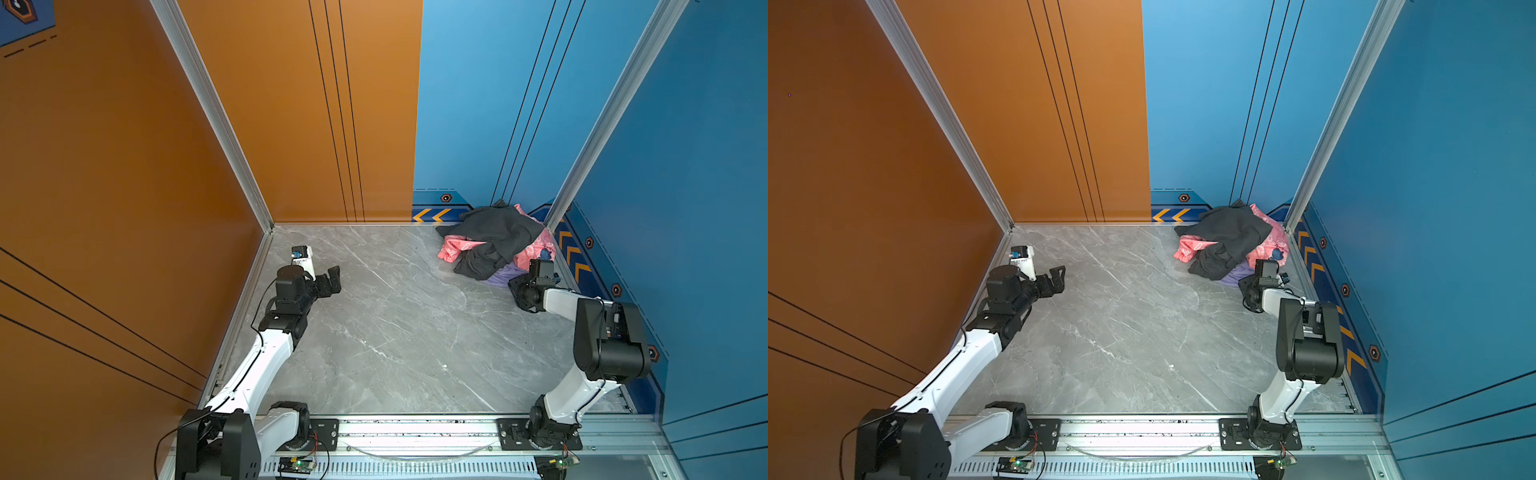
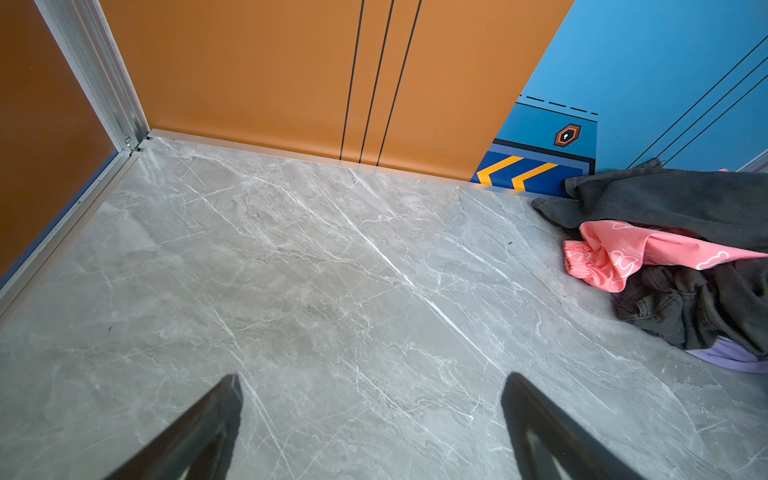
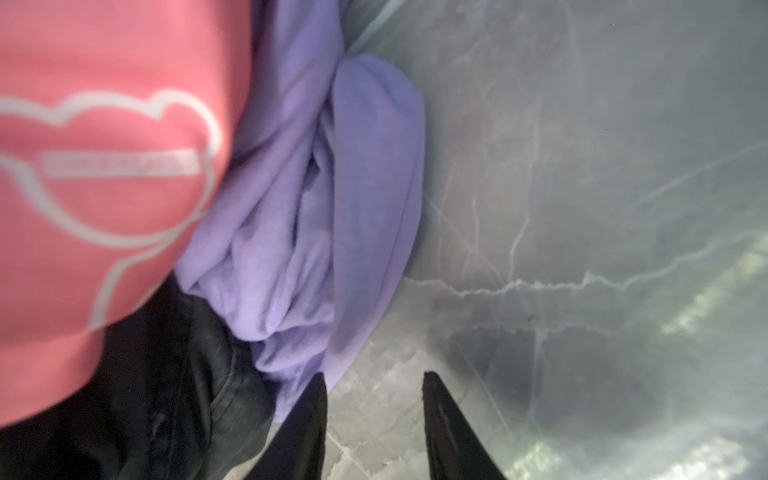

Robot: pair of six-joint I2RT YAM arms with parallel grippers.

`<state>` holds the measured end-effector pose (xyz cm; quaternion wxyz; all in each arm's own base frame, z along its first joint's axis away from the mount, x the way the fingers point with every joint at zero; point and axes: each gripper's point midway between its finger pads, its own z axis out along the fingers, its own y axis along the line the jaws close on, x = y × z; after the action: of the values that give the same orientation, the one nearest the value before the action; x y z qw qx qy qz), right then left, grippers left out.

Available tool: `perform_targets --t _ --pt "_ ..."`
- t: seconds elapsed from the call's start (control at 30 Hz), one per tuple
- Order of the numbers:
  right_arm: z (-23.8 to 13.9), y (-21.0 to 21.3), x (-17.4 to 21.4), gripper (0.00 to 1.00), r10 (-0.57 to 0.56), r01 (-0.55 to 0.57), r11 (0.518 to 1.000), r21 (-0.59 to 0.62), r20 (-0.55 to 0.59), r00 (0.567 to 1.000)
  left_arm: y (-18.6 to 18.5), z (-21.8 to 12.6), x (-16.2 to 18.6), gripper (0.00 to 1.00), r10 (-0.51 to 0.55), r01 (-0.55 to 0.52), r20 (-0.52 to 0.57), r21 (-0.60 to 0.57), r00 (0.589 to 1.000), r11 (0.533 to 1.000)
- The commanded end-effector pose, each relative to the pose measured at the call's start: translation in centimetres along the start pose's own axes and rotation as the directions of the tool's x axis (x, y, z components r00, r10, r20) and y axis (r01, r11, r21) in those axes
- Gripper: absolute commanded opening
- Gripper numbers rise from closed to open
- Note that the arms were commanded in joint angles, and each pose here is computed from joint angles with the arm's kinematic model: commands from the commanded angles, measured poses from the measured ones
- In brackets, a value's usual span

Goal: Pick out a specific cloth from the pile
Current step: 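Reach the right gripper into the pile toward the lavender shirt while raising the left arm, then close the right gripper on the lavender shirt under the pink shirt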

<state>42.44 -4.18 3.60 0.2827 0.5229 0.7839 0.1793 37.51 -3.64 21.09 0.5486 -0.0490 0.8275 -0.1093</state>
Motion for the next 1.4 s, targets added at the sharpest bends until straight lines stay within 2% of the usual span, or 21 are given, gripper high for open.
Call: perform_targets --t 0.0,0.33,0.5,0.53,0.67,0.9,1.1,1.37 --pt "0.5 1.3 -1.4 0.39 0.028 -0.026 0.999 -0.03 0.042 0.999 -0.8 0.0 -0.8 0.98 0.007 -0.007 0.005 0.022 1.0 1.0" --pt "2.3 1.6 -1.5 0.39 0.029 -0.028 0.999 -0.036 0.034 0.999 -0.9 -0.1 -0.6 0.98 0.012 -0.012 0.006 0.02 1.0 1.0" --pt "3.1 1.9 -1.4 0.36 0.026 -0.025 0.999 -0.042 0.015 1.0 -1.0 -0.1 -0.4 0.98 0.014 -0.014 0.002 0.018 1.0 1.0" --pt "3.2 2.0 -1.4 0.33 0.027 -0.027 0.999 -0.041 0.015 1.0 -1.0 0.0 -0.4 0.98 0.014 -0.014 0.001 0.018 1.0 1.0" --pt "3.4 1.8 -1.2 0.29 0.031 -0.031 0.999 -0.031 0.009 0.999 -1.0 0.0 -0.3 0.98 0.013 -0.013 -0.001 0.015 1.0 1.0" --pt "3.5 1.7 -1.1 0.03 0.034 -0.034 0.999 -0.024 0.002 0.999 -1.0 0.0 -0.2 0.98 0.015 -0.015 -0.001 0.005 1.0 1.0" --pt "1.8 4.1 -2.1 0.0 0.033 -0.029 0.994 -0.102 0.037 0.999 -1.2 0.2 -0.2 0.98 0.018 -0.018 -0.003 0.006 1.0 1.0" --pt "-2.9 8.9 -3.9 0.0 0.086 -0.05 0.963 -0.266 0.127 0.988 -1.8 0.5 -0.3 0.98 0.033 -0.032 -0.009 0.018 0.999 0.999"
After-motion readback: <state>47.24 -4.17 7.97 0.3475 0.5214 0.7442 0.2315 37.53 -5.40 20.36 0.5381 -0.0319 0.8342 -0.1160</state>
